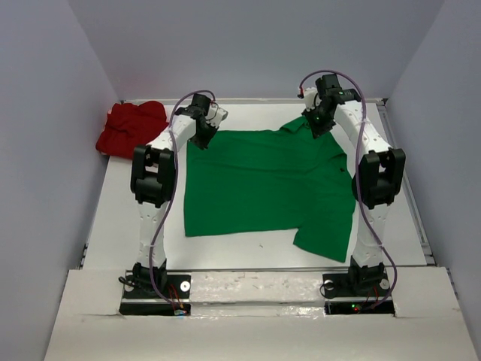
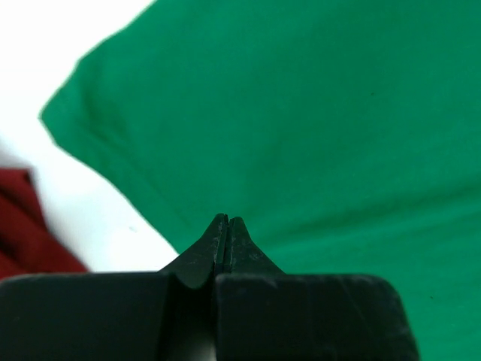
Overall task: Fold and stack the t-shirts
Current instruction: Flatten out the tshirt
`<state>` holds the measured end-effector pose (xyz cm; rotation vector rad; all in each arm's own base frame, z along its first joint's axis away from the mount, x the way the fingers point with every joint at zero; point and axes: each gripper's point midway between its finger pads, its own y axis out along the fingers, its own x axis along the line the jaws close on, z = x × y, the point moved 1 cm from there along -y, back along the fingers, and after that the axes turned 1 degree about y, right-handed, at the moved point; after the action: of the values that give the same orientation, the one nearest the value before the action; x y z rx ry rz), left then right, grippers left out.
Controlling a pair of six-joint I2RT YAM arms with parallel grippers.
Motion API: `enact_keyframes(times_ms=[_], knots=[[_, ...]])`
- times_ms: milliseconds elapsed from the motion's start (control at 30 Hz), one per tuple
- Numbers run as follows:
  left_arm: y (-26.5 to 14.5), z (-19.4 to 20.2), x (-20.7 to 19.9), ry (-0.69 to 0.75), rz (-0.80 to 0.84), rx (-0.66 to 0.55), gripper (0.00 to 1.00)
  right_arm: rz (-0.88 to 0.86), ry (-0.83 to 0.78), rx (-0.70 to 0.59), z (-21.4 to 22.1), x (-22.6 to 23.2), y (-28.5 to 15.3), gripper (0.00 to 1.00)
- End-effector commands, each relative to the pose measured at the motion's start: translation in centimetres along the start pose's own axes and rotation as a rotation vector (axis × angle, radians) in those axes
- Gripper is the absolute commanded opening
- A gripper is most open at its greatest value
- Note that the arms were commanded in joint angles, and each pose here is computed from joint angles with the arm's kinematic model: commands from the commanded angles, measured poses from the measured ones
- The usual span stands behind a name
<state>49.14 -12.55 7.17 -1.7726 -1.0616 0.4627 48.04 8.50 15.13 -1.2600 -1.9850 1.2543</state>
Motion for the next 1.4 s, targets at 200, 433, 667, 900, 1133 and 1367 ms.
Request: enact_keyframes(times_ms=[200, 433, 667, 900, 1133, 1367], knots=[[1.2, 0.2, -0.8, -0.023, 0.060, 0.010, 0.00, 0.140, 0.013, -0.018, -0.1, -3.7, 1.6, 0.00], [1.6, -0.1, -0.2, -0.030, 0.036, 0.001, 0.00, 0.183, 0.080, -0.028, -1.5, -6.6, 5.9, 0.00], [2.0, -0.2, 0.2, -0.029, 0.027, 0.002, 0.00, 0.200, 0.108, 0.000, -1.0, -8.4, 11.0, 0.00], [2.5, 0.2, 0.5, -0.030, 0.011, 0.018, 0.00, 0.201, 0.134, 0.039, 0.8, -9.7, 13.2, 0.00], [3.2, 0.5, 1.0, -0.054, 0.000, 0.018, 0.00, 0.187, 0.136, 0.084, 2.6, -9.7, 14.7, 0.00], [4.8, 0.2, 2.7, -0.107, -0.001, 0.011, 0.00, 0.176, 0.133, 0.078, 2.5, -9.7, 15.4, 0.00]])
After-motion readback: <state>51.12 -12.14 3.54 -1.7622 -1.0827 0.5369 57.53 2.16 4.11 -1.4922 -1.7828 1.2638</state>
